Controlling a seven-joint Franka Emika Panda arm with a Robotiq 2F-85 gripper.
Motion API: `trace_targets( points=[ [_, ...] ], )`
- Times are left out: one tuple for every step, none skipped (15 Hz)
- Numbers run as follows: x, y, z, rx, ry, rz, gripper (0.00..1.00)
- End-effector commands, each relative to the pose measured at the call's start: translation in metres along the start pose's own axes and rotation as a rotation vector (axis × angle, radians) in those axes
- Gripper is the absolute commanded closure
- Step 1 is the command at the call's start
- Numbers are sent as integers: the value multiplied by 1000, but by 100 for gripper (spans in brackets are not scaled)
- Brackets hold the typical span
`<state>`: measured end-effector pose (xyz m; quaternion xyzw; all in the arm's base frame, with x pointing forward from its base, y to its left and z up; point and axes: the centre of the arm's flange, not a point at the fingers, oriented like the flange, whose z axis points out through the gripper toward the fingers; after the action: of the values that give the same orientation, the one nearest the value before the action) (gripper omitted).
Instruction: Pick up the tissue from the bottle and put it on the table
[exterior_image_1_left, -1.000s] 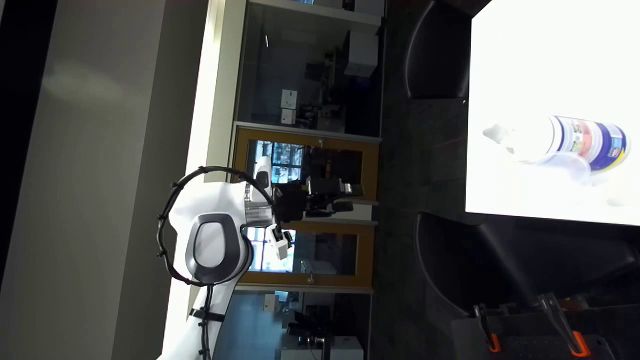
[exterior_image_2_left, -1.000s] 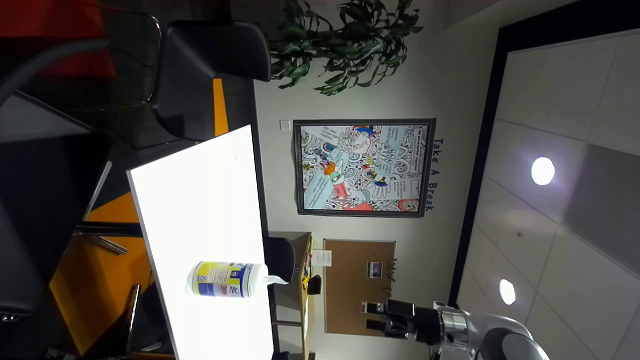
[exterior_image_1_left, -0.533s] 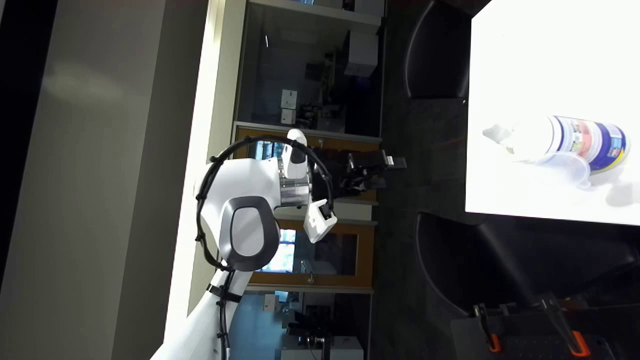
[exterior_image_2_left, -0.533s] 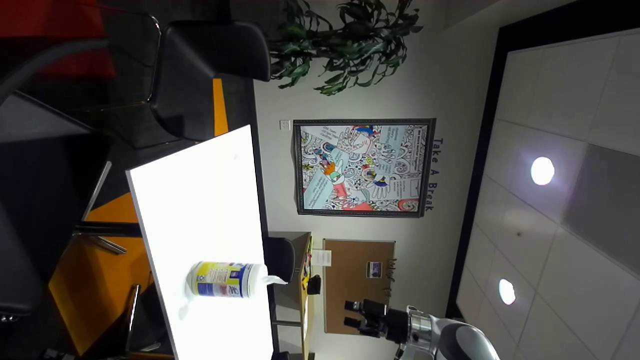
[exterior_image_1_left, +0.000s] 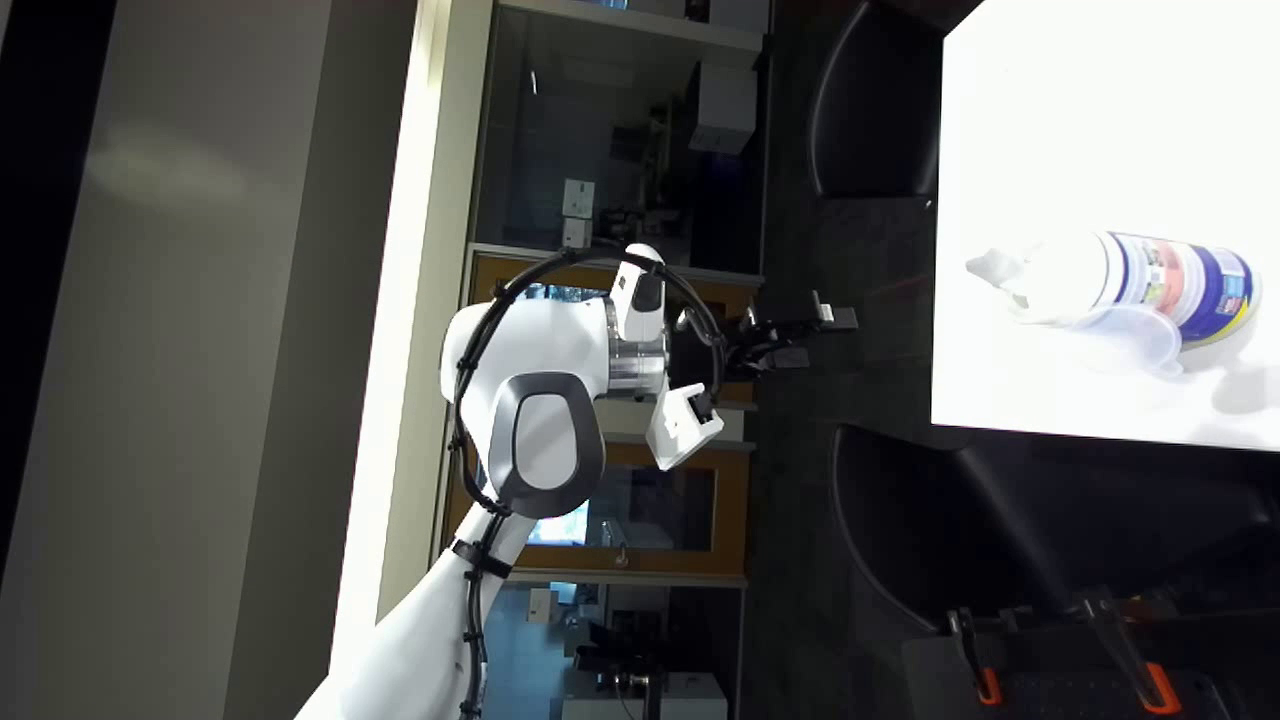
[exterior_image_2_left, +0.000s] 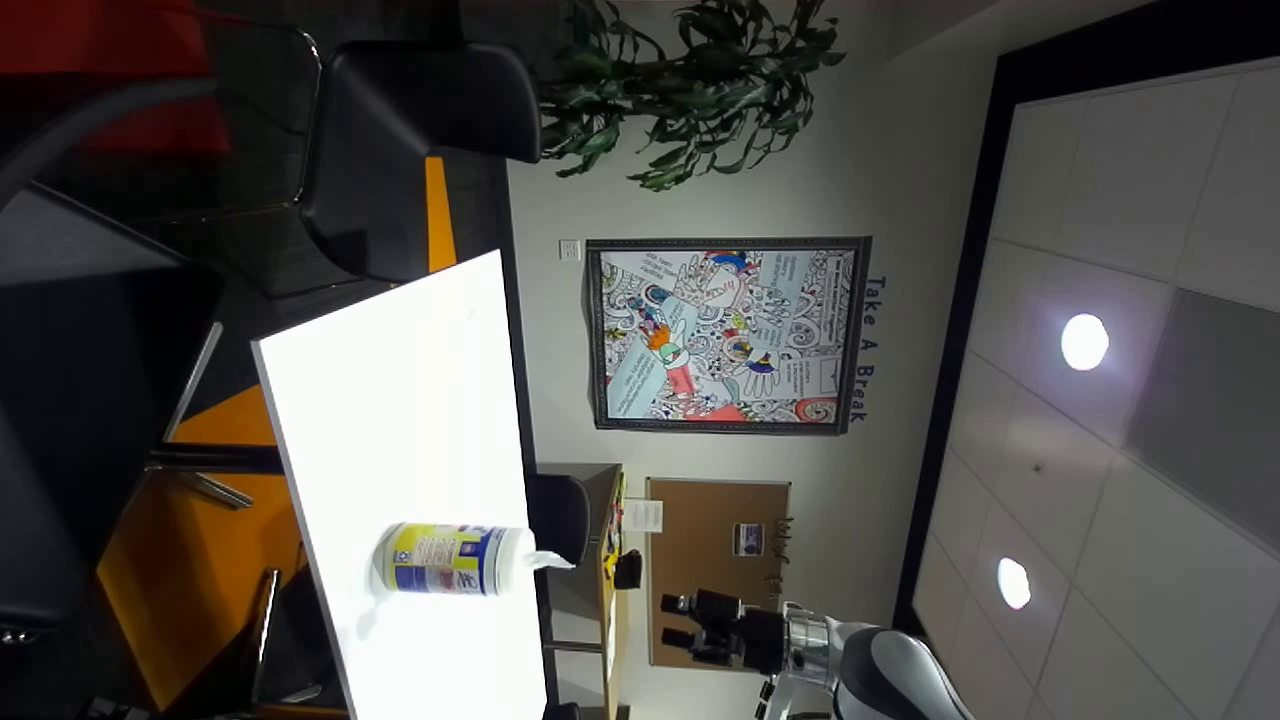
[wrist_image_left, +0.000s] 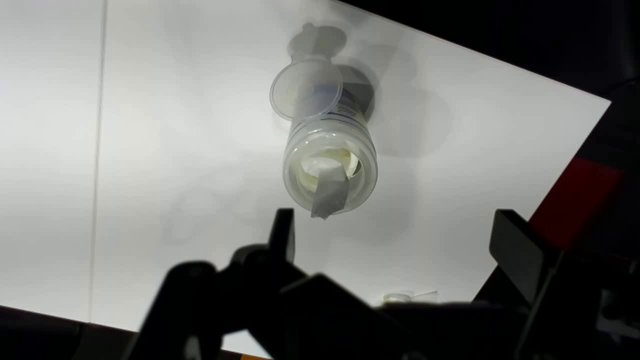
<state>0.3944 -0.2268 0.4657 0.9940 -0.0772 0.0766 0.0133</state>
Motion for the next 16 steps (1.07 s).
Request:
trace_targets(
  points=[
    [4, 1, 3, 9, 3, -8, 0],
    [10, 3, 10, 8, 11, -11, 0],
    [16, 6, 19, 4, 20, -18, 0],
    [24, 10, 29, -1, 26, -15, 0],
    [29, 13, 38, 4, 35, -21, 0],
    [34, 17, 49, -4, 44, -15, 0],
    [38, 21, 59, -2, 50, -16, 0],
    [41, 24, 69, -3, 55, -19, 0],
    [44, 27, 78, -7, 60, -20, 0],
    [46, 31, 88, -8, 68, -22, 0],
    [49, 33, 96, -12, 72, -23, 0],
    [50, 36, 105, -10, 74, -22, 0],
    [52, 39, 112, -10, 73, -20, 0],
    [54, 41, 119, -6, 70, -19, 0],
    [54, 43, 125, -5, 64, -18, 0],
    [56, 44, 131, -2, 58, -19, 0]
  ],
)
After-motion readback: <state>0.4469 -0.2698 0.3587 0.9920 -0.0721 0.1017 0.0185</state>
